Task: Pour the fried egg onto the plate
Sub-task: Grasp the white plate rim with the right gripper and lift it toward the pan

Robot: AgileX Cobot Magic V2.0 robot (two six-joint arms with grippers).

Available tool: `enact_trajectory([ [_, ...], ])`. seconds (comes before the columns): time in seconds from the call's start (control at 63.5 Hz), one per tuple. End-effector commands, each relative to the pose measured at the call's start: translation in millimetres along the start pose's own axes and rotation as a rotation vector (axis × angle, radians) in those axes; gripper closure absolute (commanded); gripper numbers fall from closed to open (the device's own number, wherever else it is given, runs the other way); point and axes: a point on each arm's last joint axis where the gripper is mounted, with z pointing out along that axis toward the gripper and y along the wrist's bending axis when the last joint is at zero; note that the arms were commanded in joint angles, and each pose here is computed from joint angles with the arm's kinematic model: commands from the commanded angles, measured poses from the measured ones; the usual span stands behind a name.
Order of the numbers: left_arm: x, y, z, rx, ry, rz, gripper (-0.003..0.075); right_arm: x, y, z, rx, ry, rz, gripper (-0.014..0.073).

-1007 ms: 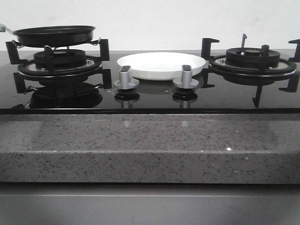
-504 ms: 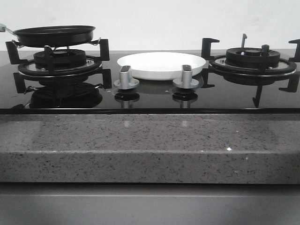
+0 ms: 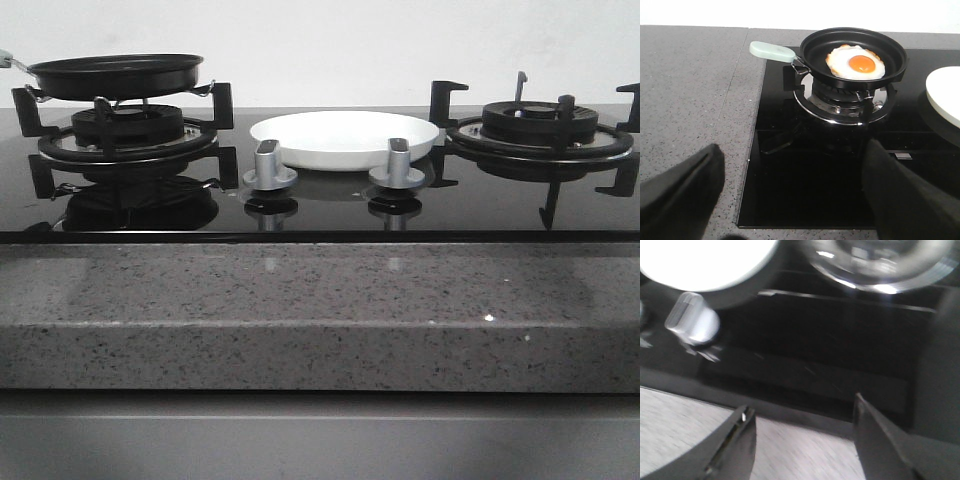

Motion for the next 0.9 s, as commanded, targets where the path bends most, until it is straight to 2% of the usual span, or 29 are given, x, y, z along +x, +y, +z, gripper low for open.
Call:
enact_trajectory([
  [0.0, -17.8, -0.1, -3.9, -0.002, -0.109, -0.019, 0.0158, -30.3, 13.2, 3.0, -0.044, -0.076, -0.037, 0.0148],
  [0.016, -17.8, -0.1, -3.9, -0.002, -0.109, -0.019, 0.0158, -32.9, 14.8, 5.1, -0.049, -0.073, -0.041, 0.0201],
  [0.205, -18.0, -0.1, -4.0, -0.002, -0.11, -0.019, 0.0158, -68.5, 25.5, 37.2, -0.085, -0.026, -0.043, 0.0201],
  [0.472, -18.0, -0.1, -4.0, -0.002, -0.11, -0.018, 0.0158, -102.3, 28.2, 94.0, -0.104, 0.118, -0.04, 0.0201],
  [0.74, -18.0, 0.0, -4.0, -0.003, -0.11, -0.016, 0.0158, -126.9, 10.0, 138.0, -0.086, 0.204, -0.012, 0.0201],
  [0.881, -18.0, 0.0, -4.0, -0.003, -0.11, -0.016, 0.0158, -134.2, 8.3, 159.6, -0.093, 0.242, -0.014, 0.0201],
])
